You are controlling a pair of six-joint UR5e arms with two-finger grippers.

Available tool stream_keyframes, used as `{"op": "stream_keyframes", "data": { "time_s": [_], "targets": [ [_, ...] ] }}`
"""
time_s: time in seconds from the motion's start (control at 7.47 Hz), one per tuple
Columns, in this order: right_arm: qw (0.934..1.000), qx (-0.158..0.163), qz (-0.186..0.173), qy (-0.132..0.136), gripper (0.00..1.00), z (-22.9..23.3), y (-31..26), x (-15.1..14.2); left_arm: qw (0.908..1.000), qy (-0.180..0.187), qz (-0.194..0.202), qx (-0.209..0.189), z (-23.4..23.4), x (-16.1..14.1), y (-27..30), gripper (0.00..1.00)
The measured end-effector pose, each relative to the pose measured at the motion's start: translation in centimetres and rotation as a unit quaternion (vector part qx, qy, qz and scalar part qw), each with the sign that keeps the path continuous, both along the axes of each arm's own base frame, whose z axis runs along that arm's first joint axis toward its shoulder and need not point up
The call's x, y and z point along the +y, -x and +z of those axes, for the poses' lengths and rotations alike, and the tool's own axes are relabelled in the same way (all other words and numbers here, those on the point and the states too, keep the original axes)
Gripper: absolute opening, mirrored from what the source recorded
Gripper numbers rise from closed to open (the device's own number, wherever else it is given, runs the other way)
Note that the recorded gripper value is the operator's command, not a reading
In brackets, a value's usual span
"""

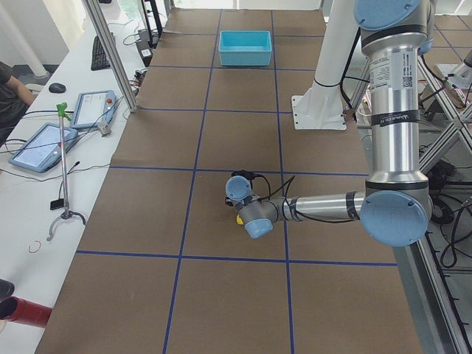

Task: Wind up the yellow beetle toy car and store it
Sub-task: 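Pull the held car back along the table to wind it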

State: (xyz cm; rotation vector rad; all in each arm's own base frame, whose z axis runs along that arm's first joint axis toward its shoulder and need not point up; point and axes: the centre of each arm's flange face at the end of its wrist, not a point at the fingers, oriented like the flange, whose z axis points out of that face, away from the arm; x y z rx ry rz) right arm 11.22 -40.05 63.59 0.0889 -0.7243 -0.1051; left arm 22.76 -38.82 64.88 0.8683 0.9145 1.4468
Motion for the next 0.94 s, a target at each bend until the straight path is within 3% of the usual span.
{"op": "stream_keyframes", "data": {
  "time_s": [0.94],
  "targets": [
    [1.0000,0.000,0.000,-0.001,1.00,-0.1,0.0,-0.1,1.0000,0.005,-0.004,0.002,2.1,0.8,1.5,0.00]
  ]
}}
